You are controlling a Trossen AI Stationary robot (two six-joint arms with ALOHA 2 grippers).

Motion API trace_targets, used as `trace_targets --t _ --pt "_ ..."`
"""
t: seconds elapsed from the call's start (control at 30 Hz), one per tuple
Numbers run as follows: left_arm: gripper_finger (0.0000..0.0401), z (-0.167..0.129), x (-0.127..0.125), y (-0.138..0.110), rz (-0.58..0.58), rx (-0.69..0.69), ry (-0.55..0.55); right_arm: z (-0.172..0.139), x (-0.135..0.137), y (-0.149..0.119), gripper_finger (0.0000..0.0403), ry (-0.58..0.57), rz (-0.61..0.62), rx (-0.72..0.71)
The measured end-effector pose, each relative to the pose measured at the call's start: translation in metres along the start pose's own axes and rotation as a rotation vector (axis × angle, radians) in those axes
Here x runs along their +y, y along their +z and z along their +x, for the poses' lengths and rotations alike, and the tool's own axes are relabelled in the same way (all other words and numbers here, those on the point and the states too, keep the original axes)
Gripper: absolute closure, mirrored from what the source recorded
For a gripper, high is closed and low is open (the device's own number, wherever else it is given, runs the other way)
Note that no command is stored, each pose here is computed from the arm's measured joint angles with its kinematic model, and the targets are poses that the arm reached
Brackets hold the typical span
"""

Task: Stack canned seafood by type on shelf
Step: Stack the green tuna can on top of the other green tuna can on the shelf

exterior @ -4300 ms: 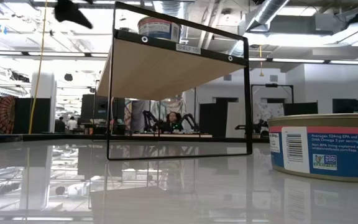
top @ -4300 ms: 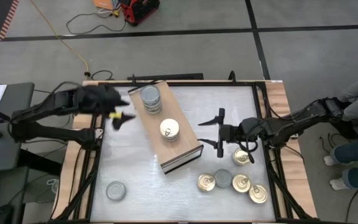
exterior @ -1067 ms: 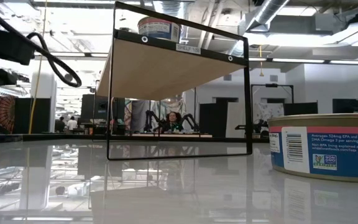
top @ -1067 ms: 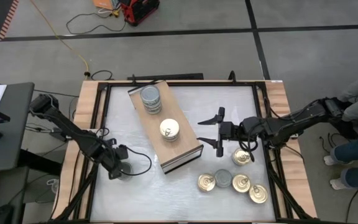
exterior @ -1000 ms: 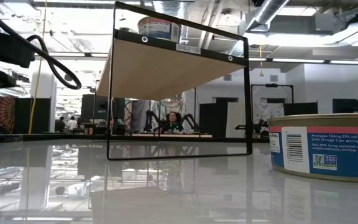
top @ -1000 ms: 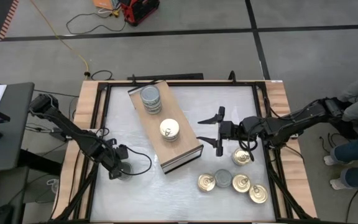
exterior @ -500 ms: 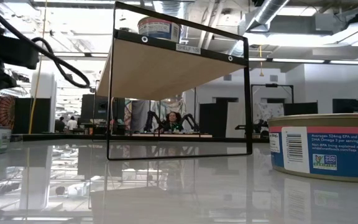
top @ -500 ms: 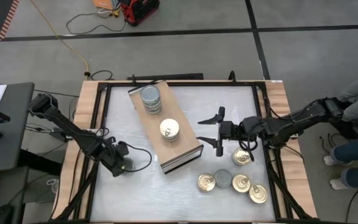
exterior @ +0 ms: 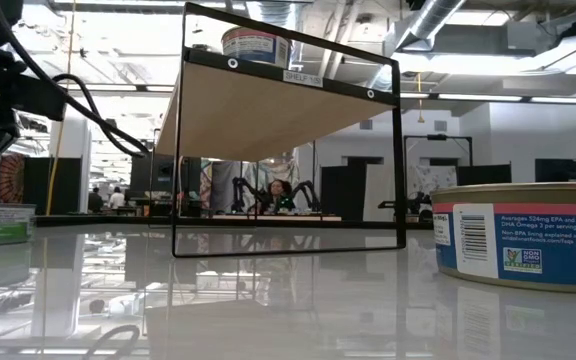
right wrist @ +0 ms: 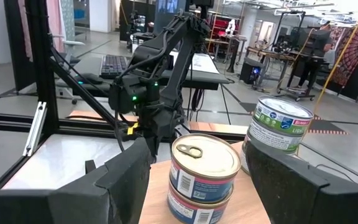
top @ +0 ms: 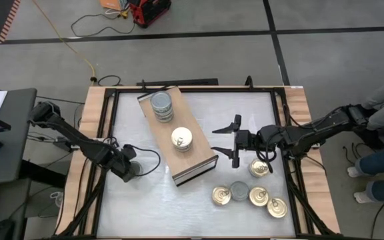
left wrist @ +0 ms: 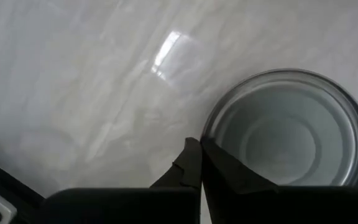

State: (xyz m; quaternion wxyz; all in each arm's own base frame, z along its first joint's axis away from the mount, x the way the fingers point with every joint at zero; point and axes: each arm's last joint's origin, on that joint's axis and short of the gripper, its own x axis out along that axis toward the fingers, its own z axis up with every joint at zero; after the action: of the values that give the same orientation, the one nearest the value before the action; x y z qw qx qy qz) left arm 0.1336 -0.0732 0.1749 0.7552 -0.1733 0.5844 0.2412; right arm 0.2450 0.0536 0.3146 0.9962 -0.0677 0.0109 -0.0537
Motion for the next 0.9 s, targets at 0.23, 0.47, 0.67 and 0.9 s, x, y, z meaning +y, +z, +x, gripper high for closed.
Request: trace_targets --t 0.23,0.47,0.67,0.9 --pt "0.0401 -0.005 -0.003 0.005 0.124 -0.01 -0.131 0.0 0.0 0.0 0.0112 0.0 0.003 -0.001" --pt "0.0401 -0.015 0.008 0.011 0.167 -0.049 -0.207 0.0 0.0 0.0 0.0112 0.0 0.003 -0.002" --pt "0.0394 -0.028 0.016 0.014 0.066 -0.139 -0.277 0.0 0.0 0.0 0.0112 0.0 0.003 -0.001" --pt "0.0299 -0.039 0.029 0.02 0.019 -0.214 -0.32 0.0 0.0 0.0 0.0112 0.0 0.003 -0.002"
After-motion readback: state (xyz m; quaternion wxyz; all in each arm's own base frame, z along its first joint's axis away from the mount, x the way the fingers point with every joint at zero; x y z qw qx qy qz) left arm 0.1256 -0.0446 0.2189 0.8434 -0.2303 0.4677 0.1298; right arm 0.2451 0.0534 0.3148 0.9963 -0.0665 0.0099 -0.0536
